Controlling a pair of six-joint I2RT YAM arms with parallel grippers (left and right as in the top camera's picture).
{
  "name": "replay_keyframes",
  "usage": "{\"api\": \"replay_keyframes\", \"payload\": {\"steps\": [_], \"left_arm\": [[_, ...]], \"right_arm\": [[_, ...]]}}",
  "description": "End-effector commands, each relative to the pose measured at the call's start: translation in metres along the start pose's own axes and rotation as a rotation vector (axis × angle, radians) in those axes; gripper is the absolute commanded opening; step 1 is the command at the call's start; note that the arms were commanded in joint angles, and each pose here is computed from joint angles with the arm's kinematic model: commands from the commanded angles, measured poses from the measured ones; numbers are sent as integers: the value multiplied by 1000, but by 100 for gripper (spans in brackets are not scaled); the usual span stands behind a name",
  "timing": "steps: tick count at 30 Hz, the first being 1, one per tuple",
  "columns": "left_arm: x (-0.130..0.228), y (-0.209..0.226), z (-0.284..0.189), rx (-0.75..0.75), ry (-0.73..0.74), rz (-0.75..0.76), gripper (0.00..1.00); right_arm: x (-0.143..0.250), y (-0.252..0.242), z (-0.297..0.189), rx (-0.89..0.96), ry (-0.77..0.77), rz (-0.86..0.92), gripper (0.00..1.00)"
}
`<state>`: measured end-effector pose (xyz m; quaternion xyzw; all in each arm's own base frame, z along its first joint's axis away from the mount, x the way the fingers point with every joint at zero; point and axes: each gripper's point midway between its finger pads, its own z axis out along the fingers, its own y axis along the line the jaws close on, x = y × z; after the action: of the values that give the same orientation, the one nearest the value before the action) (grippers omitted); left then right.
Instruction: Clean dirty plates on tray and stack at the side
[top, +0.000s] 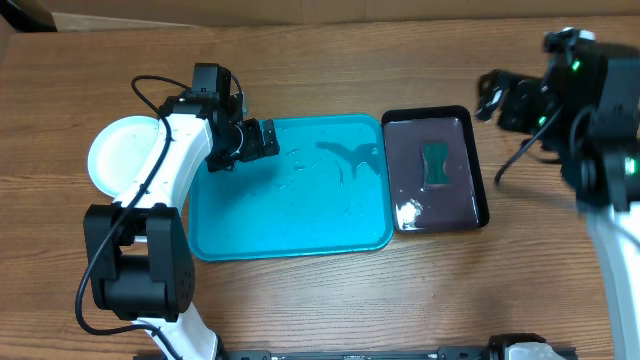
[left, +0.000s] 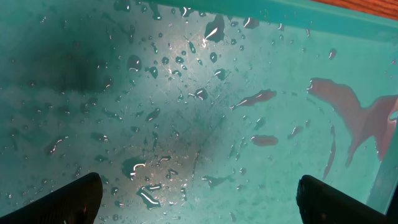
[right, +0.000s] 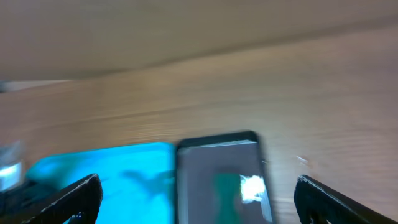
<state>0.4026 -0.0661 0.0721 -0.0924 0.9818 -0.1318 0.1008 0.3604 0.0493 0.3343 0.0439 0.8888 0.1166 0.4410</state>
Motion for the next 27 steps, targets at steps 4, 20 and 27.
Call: {"api": "replay_keyframes", "payload": {"steps": [4, 20, 27], "left_arm": [[2, 1, 3, -11, 8, 21, 100], [2, 1, 3, -11, 8, 21, 100], [2, 1, 3, -11, 8, 21, 100]], "right_arm": [[-11, 59, -100, -192, -207, -90, 100], [31, 32, -190, -252, -796, -224, 100], [73, 22, -170, -308, -1020, -258, 100]]}}
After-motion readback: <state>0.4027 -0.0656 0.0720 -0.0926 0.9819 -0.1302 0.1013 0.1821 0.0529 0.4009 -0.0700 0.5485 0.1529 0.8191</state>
